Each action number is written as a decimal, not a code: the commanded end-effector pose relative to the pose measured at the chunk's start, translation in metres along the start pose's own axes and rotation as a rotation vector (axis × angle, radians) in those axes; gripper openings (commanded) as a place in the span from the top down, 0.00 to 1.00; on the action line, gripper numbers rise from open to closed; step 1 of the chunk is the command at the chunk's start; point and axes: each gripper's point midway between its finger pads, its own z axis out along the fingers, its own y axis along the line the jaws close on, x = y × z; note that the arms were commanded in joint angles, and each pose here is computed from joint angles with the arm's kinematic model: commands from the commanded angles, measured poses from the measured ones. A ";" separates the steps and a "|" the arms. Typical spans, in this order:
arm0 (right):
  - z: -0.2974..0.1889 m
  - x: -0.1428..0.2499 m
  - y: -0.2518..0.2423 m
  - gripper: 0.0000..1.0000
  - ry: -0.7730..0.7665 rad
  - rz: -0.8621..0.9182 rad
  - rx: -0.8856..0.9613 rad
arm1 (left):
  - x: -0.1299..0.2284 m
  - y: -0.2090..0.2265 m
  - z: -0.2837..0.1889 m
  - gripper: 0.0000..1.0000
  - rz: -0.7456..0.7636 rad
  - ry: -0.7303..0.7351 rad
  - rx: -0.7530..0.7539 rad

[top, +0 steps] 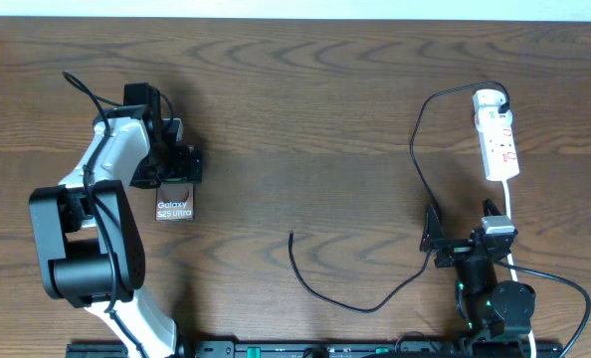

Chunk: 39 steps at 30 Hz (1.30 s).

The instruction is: Plug charger to phone and switch on socket

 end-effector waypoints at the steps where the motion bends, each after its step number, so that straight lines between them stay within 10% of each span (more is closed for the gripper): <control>1: 0.000 0.000 0.000 0.01 -0.001 -0.012 -0.004 | 0.003 0.004 0.005 0.02 0.013 0.016 -0.015; 39: 0.000 0.000 0.000 0.01 -0.001 -0.012 -0.004 | 0.004 0.009 0.021 0.02 0.014 -0.020 -0.043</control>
